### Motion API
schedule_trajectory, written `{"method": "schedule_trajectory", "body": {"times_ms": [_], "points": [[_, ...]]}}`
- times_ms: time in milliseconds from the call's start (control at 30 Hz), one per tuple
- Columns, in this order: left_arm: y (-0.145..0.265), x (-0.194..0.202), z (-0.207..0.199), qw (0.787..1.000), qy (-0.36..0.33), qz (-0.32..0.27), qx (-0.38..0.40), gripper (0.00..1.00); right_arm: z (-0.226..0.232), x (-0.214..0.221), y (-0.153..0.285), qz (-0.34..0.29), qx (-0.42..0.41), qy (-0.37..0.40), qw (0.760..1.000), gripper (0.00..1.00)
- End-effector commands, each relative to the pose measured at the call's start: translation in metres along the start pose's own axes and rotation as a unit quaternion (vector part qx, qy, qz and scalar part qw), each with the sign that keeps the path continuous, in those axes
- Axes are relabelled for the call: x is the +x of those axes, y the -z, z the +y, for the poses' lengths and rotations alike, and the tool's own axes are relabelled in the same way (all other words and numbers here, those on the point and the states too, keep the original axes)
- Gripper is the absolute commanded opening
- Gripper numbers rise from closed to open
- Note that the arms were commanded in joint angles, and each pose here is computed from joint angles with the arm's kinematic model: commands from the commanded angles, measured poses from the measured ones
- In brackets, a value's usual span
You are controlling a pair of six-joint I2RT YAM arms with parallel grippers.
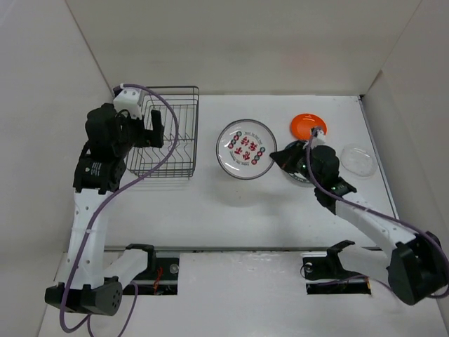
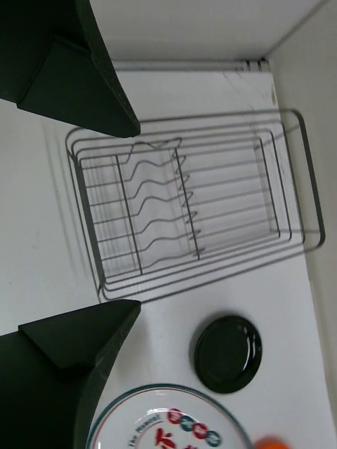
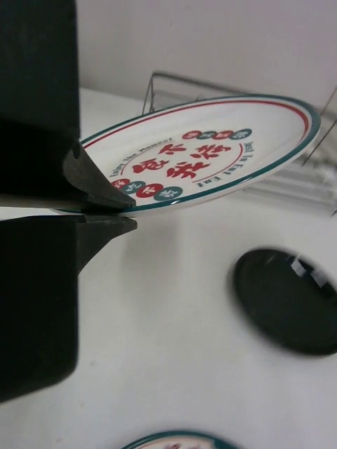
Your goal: Load the plates into the dish rack
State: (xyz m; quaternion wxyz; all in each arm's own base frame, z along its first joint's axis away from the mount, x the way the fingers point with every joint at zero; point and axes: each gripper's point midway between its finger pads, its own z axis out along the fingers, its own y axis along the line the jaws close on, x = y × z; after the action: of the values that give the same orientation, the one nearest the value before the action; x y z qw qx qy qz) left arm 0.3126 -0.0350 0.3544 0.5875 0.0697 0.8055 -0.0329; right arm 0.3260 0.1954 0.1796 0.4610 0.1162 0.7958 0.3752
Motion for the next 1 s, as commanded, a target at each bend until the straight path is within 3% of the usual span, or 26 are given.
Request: {"method": "schedule_trajectory", "body": {"times_ms": [0,233,367,500,733,833,867,900,967], "points": [[0.004,-0.025,-0.042,0.99,-0.032,-0.041,0.128,1.0,0.054,-0.057,0.017,-0.105,-0.07,0.03,0.992,0.0],[-0.017,-0.017,-0.091,0.96,-0.029,0.001,0.279,1.0,0.106,-0.05,0.031,-0.095,-0.166,0.076,0.979,0.0],[-0.017,-0.004,-0.12,0.928,-0.015,0.029,0.372,1.0,0.116,-0.049,0.034,-0.099,-0.184,0.078,0.975,0.0],[-0.035,0.02,-0.13,0.917,0.001,0.07,0.393,1.0,0.132,-0.046,0.043,-0.101,-0.229,0.087,0.964,0.0],[-0.033,0.033,-0.149,0.894,0.011,0.09,0.44,1.0,0.144,-0.044,0.045,-0.096,-0.247,0.095,0.959,0.0],[-0.033,0.035,-0.153,0.889,0.007,0.092,0.448,0.93,0.152,-0.046,0.045,-0.102,-0.266,0.095,0.954,0.0],[-0.037,0.042,-0.153,0.888,0.012,0.101,0.448,0.83,0.156,-0.048,0.048,-0.106,-0.278,0.097,0.95,0.0],[-0.036,0.042,-0.156,0.886,0.006,0.1,0.453,0.79,0.158,-0.045,0.049,-0.106,-0.284,0.098,0.948,0.0],[-0.038,0.046,-0.156,0.885,0.006,0.106,0.453,0.77,0.161,-0.048,0.049,-0.112,-0.291,0.094,0.946,0.0]]}}
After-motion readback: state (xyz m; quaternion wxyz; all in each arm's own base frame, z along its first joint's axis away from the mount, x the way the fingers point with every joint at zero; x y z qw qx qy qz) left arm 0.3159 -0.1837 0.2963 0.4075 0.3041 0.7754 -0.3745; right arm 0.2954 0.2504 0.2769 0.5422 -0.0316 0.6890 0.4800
